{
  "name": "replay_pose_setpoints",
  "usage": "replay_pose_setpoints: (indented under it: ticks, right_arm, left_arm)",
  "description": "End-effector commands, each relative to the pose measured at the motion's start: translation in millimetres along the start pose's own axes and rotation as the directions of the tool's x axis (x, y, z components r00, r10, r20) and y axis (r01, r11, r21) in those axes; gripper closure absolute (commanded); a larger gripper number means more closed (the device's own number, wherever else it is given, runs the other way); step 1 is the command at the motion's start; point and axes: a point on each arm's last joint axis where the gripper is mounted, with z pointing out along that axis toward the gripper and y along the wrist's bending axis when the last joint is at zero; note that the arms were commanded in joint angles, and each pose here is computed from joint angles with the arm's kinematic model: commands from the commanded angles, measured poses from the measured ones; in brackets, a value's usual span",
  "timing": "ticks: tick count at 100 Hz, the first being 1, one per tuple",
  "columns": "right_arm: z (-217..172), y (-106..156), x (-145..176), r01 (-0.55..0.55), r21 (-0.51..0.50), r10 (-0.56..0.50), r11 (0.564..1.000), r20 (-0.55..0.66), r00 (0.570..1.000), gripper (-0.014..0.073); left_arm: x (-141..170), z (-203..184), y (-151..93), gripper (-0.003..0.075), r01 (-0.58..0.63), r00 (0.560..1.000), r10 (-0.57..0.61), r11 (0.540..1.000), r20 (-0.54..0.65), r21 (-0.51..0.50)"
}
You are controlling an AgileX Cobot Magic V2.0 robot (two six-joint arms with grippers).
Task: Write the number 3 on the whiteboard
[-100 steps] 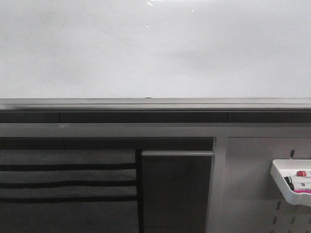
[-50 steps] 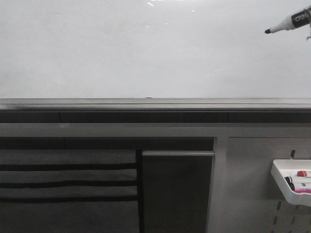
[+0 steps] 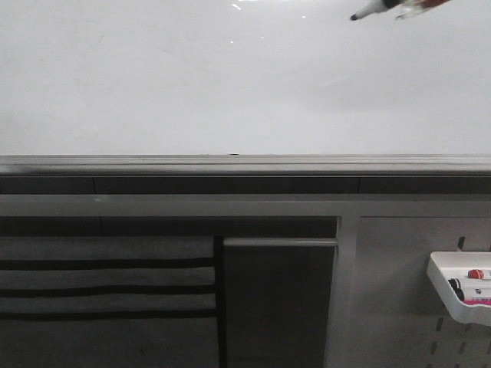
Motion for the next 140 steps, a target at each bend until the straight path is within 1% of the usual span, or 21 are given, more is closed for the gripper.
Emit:
replay_pose_setpoints:
  ticks: [1,9,17,25,35,47,65,73,86,97,104,109,123,133,140]
  right_arm:
    - [8.0,-2.7,-29.5,-0.026,-0.029,0.026,0.999,0.010,1.000,0.0592]
    - [21.2,0.3,-45.3,0.033,-0.033,-0.033,0.999,-0.002,0.999,0.0592]
    - [35.8,8.6,-55.3,0.095,-0.017,-0.094,0.995,0.045,0.995,0.0592]
    - [49.4,11.9,-58.7,0.119,-0.005,-0.118,0.993,0.071,0.990,0.0592]
    - [69.5,6.6,-61.4,0.111,0.019,-0.113,0.994,0.089,0.990,0.0592]
    - [84.9,0.2,-64.8,0.112,0.057,-0.118,0.992,0.124,0.985,0.0592]
    - [104.8,-5.8,-62.2,0.113,0.074,-0.120,0.991,0.106,0.987,0.0592]
    - [107.8,-11.1,-62.8,0.119,0.098,-0.130,0.988,0.112,0.985,0.0592]
    - [100.5,-24.1,-65.5,0.083,0.136,-0.101,0.987,0.137,0.985,0.0592]
    - [91.1,-33.7,-58.9,0.060,0.139,-0.070,0.988,0.069,0.995,0.0592]
    - [92.8,-32.8,-52.8,0.058,0.123,-0.061,0.991,0.027,0.998,0.0592]
    - [98.4,-26.3,-48.0,0.061,0.098,-0.062,0.993,0.009,0.998,0.0592]
    - [122.4,-16.2,-46.2,0.083,0.085,-0.086,0.993,0.036,0.996,0.0592]
    - [129.7,-19.2,-47.2,0.080,0.098,-0.085,0.992,0.051,0.995,0.0592]
    - [124.0,-25.5,-47.7,0.068,0.108,-0.072,0.992,0.041,0.997,0.0592]
  left_arm:
    - [-14.5,-5.3,1.9,0.0246,0.025,0.994,-0.023,1.000,0.107,-0.012]
    - [-14.5,-5.3,1.9,0.0246,0.025,0.994,-0.023,1.000,0.107,-0.012]
    - [-14.5,-5.3,1.9,0.0246,0.025,0.994,-0.023,1.000,0.107,-0.012]
    - [-14.5,-5.3,1.9,0.0246,0.025,0.994,-0.023,1.000,0.107,-0.012]
    - [-14.5,-5.3,1.9,0.0246,0.025,0.994,-0.023,1.000,0.107,-0.012]
    - [-14.5,-5.3,1.9,0.0246,0.025,0.994,-0.023,1.000,0.107,-0.012]
    - [-14.5,-5.3,1.9,0.0246,0.025,0.994,-0.023,1.000,0.107,-0.012]
    - [-14.5,-5.3,1.9,0.0246,0.025,0.994,-0.023,1.000,0.107,-0.012]
    - [-14.5,-5.3,1.9,0.0246,0.025,0.994,-0.023,1.000,0.107,-0.012]
    - [-14.5,-5.3,1.9,0.0246,0.025,0.994,-0.023,1.000,0.107,-0.012]
    - [-14.5,-5.3,1.9,0.0246,0.025,0.994,-0.023,1.000,0.107,-0.012]
    - [-14.5,-5.3,1.9,0.0246,0.025,0.994,-0.023,1.000,0.107,-0.012]
    - [-14.5,-5.3,1.9,0.0246,0.025,0.994,-0.023,1.000,0.107,-0.012]
    - [-14.5,-5.3,1.9,0.0246,0.025,0.994,-0.023,1.000,0.107,-0.012]
    - [-14.5,-5.3,1.9,0.0246,0.025,0.994,-0.023,1.000,0.107,-0.012]
